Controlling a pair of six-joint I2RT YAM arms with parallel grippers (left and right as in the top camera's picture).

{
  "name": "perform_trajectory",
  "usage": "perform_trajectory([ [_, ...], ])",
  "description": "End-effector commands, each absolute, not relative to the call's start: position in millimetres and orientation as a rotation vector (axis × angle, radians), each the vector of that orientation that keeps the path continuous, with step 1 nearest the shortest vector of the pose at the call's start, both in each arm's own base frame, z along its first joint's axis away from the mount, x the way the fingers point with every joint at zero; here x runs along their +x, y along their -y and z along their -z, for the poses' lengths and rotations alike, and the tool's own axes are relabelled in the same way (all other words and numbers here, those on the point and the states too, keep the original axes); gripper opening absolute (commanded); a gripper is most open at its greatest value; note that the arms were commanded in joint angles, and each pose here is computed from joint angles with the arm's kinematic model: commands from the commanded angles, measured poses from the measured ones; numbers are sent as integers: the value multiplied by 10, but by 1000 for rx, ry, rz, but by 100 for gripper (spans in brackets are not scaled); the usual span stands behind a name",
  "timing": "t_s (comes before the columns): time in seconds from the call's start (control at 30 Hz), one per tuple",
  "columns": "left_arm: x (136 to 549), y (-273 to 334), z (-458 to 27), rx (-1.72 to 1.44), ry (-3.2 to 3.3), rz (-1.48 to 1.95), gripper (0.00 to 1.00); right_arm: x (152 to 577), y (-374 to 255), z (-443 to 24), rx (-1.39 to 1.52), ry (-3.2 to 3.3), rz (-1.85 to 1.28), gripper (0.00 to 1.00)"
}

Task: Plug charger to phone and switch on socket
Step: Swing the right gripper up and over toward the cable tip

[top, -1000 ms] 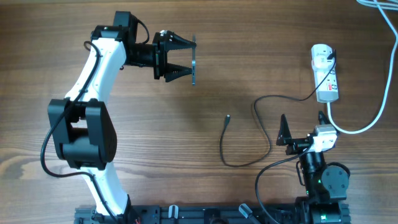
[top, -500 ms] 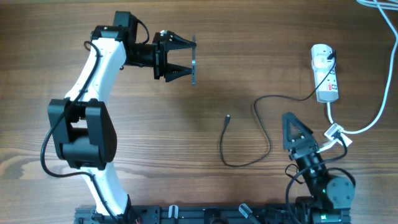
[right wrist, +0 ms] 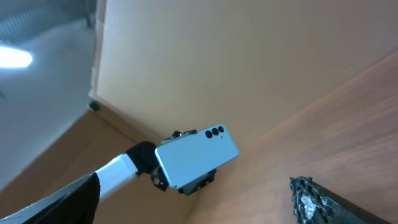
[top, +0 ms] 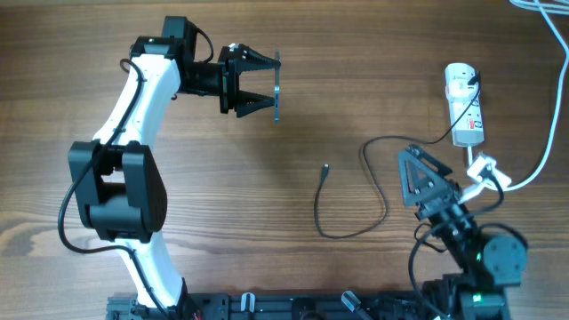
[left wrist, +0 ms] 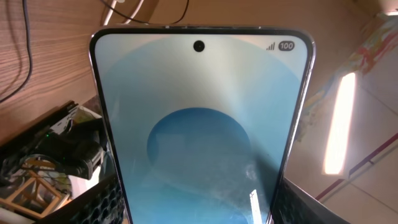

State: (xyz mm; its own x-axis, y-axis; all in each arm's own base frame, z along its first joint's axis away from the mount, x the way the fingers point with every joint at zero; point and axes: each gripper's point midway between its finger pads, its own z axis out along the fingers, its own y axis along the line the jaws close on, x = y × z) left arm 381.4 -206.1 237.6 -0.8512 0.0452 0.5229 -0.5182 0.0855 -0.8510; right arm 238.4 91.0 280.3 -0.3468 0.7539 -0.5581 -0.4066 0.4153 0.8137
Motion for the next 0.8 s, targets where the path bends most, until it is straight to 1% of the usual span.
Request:
perform_trajectory([
  [0.0, 3766, 2026, -2618, 422, 1917, -1888, 66, 2505, -1148, -2998, 134, -1630, -1228, 100],
  [0.1, 3766, 2026, -2618, 422, 1917, -1888, 66, 2692, -1269, -3024, 83, -1773, -1246, 100],
  [0.13, 3766, 2026, -2618, 422, 1917, -1888, 66, 2789, -1307, -2994, 103, -1854, -1269, 100],
  [0.23, 3766, 2026, -2618, 422, 1916, -1888, 66, 2908, -1377, -2968, 126, -1934, -1335, 100],
  [0.3, 3766, 2026, -2618, 422, 1916, -1888, 66, 2985, -1406, -2911, 215, -1968, -1418, 100],
  [0.37, 3766, 2026, -2618, 422, 1916, -1888, 66, 3065, -1411, -2811, 388, -2011, -1512, 100],
  [0.4, 3766, 2026, -2618, 422, 1917, -1888, 66, 3069, -1436, -2771, 407, -2031, -1546, 100],
  [0.43, 3766, 2026, -2618, 422, 1916, -1888, 66, 3065, -1464, -2770, 378, -2035, -1564, 100],
  [0.53, 3766, 2026, -2618, 422, 1916, -1888, 66, 2996, -1595, -2862, 121, -2002, -1592, 100],
  [0.57, 3766, 2026, -2618, 422, 1916, -1888, 66, 2968, -1636, -2870, 87, -2002, -1605, 100],
  [0.77, 3766, 2026, -2618, 422, 1917, -1888, 66, 2907, -1818, -2917, 39, -2010, -1622, 98],
])
